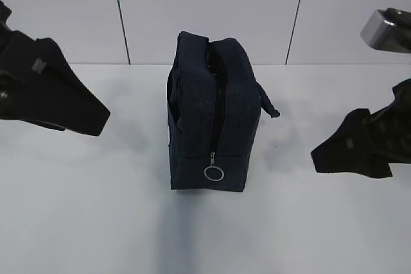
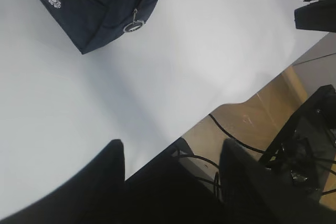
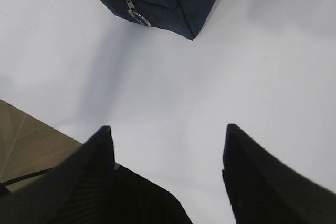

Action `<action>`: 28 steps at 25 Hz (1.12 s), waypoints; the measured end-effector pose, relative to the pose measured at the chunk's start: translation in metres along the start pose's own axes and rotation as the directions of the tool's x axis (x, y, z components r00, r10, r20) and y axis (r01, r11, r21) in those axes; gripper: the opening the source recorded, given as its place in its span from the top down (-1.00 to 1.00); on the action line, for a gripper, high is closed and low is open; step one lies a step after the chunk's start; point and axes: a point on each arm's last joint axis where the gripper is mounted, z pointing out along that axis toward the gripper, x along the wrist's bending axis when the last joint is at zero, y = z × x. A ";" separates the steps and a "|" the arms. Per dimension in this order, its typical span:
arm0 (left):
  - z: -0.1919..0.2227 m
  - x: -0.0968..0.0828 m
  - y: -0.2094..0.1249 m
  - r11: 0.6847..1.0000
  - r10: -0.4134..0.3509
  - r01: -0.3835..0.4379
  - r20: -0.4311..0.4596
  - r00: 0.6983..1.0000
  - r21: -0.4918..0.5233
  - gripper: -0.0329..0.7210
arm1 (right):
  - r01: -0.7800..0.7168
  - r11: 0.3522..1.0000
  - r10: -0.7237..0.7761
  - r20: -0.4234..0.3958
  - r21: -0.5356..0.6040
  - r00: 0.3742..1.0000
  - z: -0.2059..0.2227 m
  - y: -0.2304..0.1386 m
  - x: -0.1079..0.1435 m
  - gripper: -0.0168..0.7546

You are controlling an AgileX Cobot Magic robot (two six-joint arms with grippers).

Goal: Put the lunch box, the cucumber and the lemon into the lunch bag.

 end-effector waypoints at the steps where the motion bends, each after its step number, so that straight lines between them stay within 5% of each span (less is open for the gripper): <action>1: 0.000 0.001 0.000 1.000 0.005 -0.005 -0.007 1.000 0.000 -0.16 | -0.004 1.000 0.004 0.001 -0.004 1.000 0.002 0.001 -0.001 -0.36; 19: -0.002 0.011 0.012 0.988 0.082 -0.099 -0.134 0.988 -0.122 -0.16 | 0.037 0.980 -0.055 -0.087 -0.193 0.995 0.040 -0.016 -0.006 -0.36; 28: -0.003 0.012 0.019 0.974 0.094 -0.123 -0.154 0.984 -0.192 -0.16 | 0.143 0.951 -0.164 -0.056 -0.274 0.985 0.067 -0.037 0.029 -0.30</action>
